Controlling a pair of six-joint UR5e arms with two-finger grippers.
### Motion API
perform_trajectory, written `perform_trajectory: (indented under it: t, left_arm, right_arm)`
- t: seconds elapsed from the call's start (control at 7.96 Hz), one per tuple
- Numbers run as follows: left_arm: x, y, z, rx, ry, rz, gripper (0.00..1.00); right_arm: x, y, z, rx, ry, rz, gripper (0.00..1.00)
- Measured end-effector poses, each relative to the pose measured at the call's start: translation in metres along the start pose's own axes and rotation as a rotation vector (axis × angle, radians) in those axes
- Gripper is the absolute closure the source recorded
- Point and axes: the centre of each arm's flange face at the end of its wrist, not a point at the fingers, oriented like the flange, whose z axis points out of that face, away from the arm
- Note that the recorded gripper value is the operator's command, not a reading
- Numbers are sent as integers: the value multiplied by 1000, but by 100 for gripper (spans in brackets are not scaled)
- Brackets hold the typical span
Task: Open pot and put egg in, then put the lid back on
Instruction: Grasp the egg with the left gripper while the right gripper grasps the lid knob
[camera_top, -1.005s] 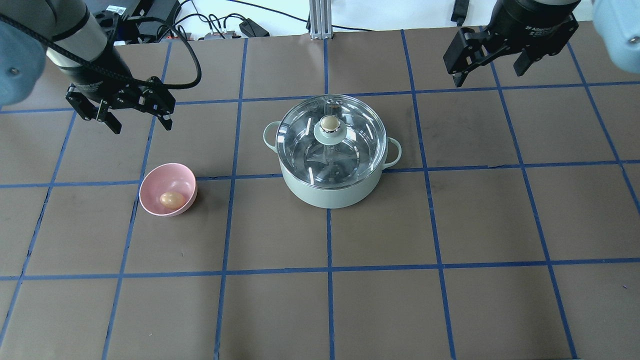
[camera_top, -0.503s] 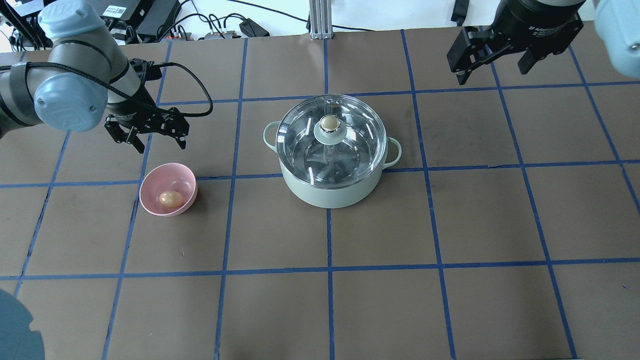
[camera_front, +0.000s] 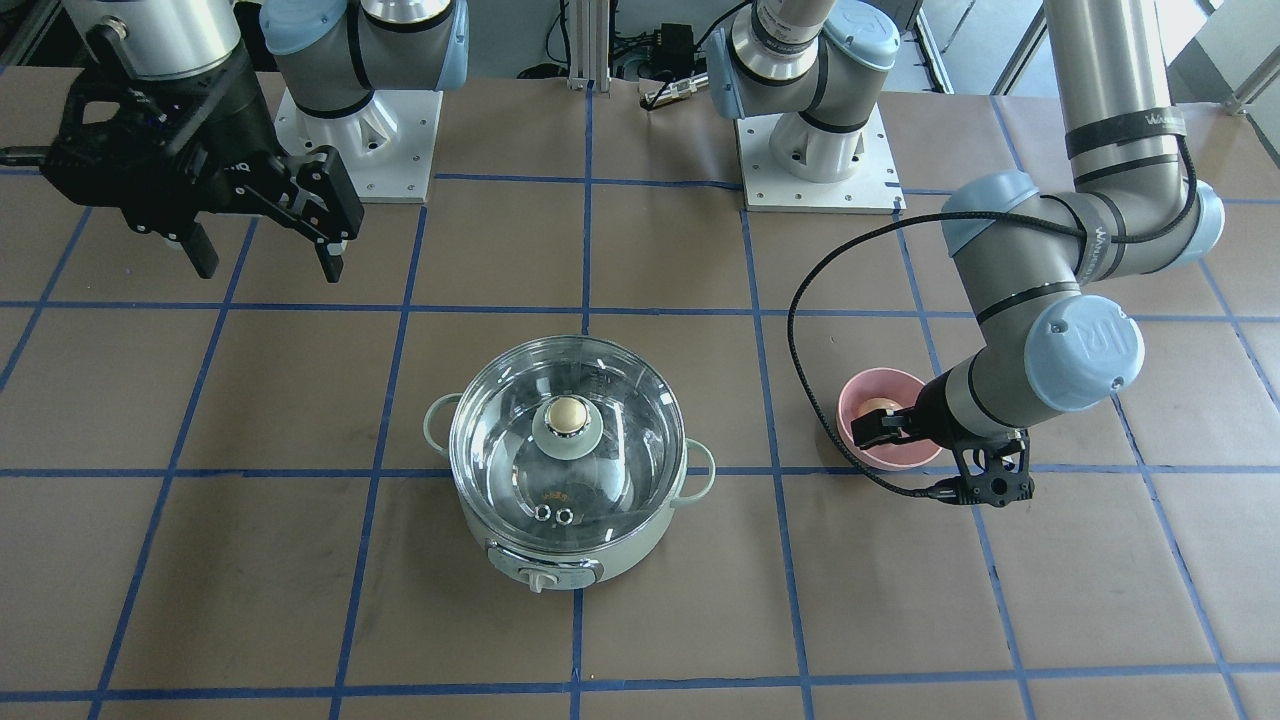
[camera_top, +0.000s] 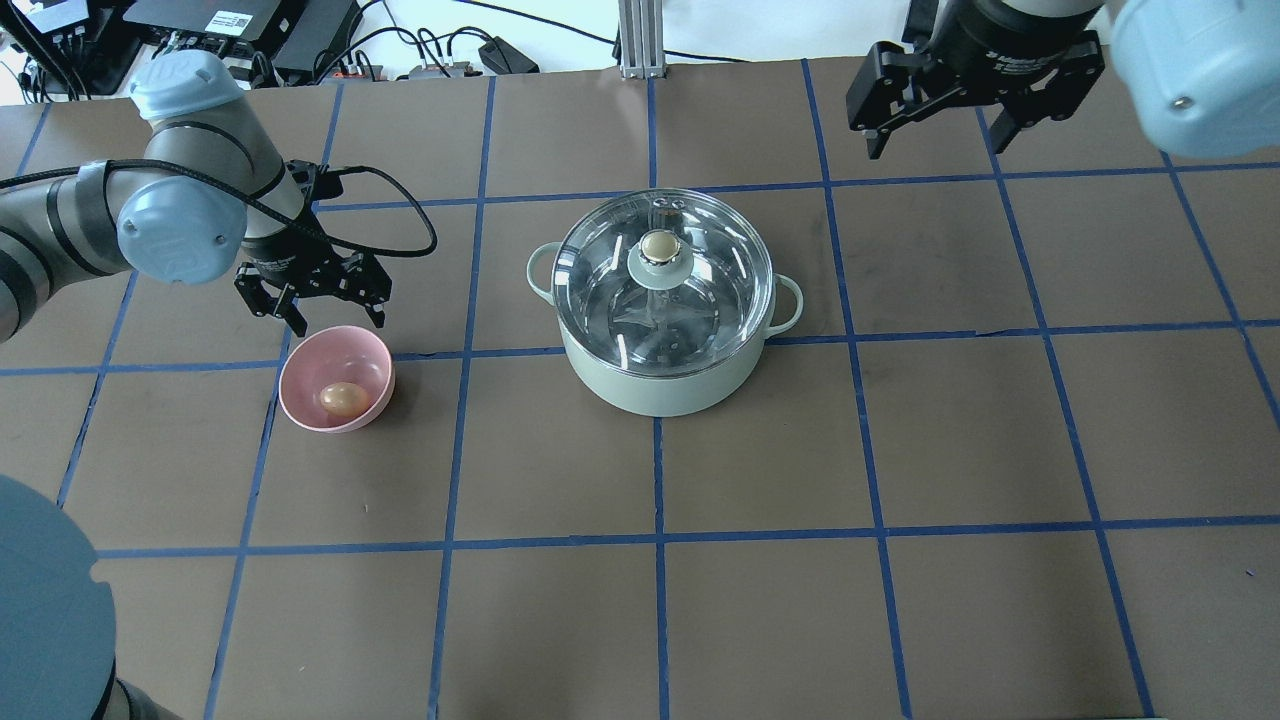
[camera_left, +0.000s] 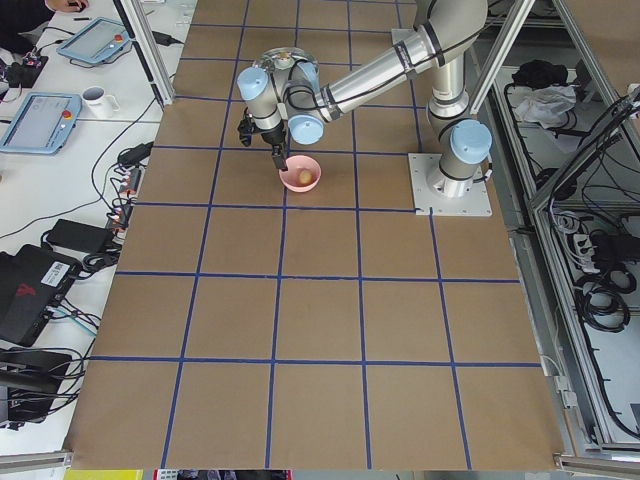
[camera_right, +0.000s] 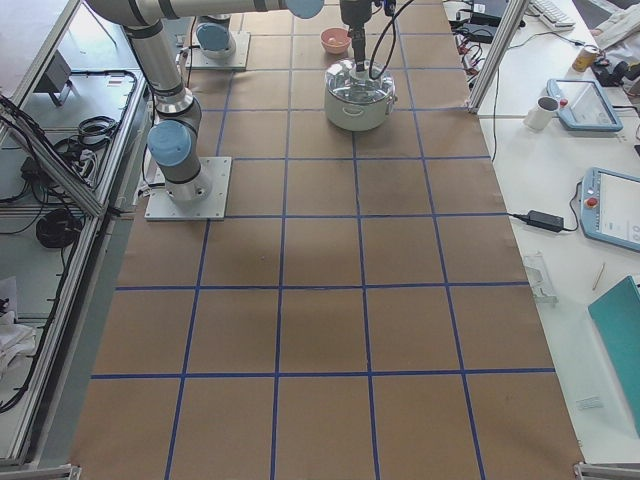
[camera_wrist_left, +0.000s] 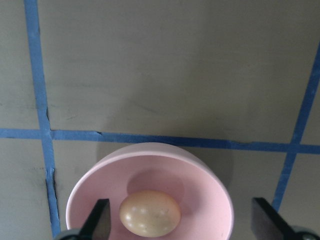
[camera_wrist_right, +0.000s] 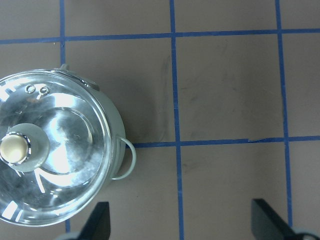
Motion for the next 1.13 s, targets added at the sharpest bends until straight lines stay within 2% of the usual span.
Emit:
perform_trajectory:
  t: [0.38,0.88,1.13]
  left_arm:
    - [-15,14,28,-97,7,-12,0]
    - [-26,21,45,-153,16,-14,0]
    - [-26,19,58,-177,24,-18,0]
  right_arm:
    - [-78,-15,39,15,-21,82,0]
    - [-160,-21,99,16,-37,202,0]
    - [-196,-10,131,-10,-16,196,0]
